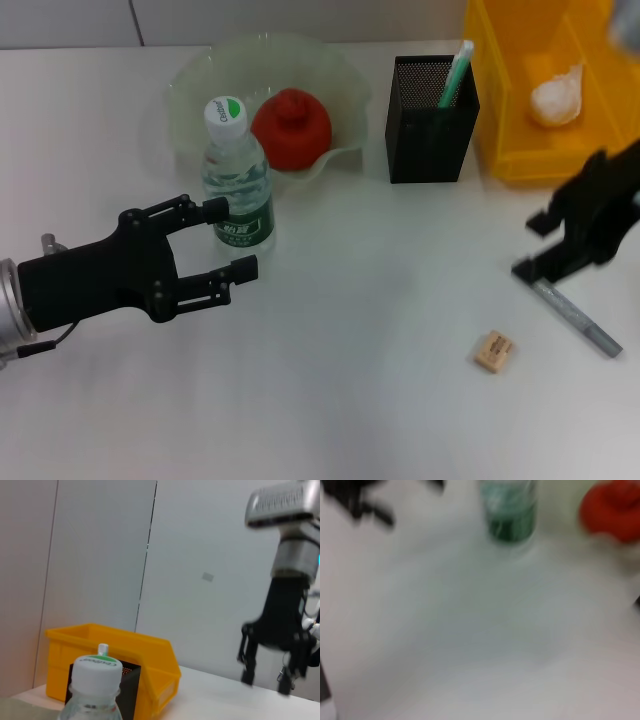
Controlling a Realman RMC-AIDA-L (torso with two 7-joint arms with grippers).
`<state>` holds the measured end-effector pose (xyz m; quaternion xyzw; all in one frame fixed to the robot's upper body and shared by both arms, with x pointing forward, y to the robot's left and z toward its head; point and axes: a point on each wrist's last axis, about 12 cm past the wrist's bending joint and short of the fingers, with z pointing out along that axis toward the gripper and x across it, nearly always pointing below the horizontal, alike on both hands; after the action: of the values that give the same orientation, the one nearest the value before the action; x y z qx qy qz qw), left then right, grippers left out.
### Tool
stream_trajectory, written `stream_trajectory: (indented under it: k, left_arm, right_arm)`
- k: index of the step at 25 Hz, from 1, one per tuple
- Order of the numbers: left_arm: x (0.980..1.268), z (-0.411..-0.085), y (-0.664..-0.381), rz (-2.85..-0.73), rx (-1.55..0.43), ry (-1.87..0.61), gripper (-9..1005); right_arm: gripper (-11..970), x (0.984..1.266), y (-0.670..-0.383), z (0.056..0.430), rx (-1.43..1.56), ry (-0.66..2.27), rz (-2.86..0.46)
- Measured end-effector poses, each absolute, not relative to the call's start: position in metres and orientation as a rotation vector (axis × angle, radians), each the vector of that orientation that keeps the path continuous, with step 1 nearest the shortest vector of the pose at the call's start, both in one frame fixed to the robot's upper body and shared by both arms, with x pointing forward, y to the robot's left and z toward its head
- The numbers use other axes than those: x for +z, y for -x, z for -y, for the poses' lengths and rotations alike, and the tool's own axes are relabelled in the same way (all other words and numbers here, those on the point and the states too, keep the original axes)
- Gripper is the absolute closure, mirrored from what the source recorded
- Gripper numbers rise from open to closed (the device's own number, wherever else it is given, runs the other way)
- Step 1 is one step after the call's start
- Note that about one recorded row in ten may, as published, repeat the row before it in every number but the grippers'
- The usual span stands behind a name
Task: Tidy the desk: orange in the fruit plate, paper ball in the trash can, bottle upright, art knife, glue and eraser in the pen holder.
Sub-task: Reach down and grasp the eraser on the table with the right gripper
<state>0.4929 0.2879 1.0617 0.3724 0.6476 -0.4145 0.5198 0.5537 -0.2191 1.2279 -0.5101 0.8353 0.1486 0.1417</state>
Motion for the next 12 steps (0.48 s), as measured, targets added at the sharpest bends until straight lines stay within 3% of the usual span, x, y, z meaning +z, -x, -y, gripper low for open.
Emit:
stream_trajectory:
  k: [12]
  left_arm:
    - [1.060, -0.286, -0.492, -1.555, -1.000, -0.891, 197]
  right_arm:
    - [389, 1.149, -0.556, 0.177, 0.324, 1.647, -2.533]
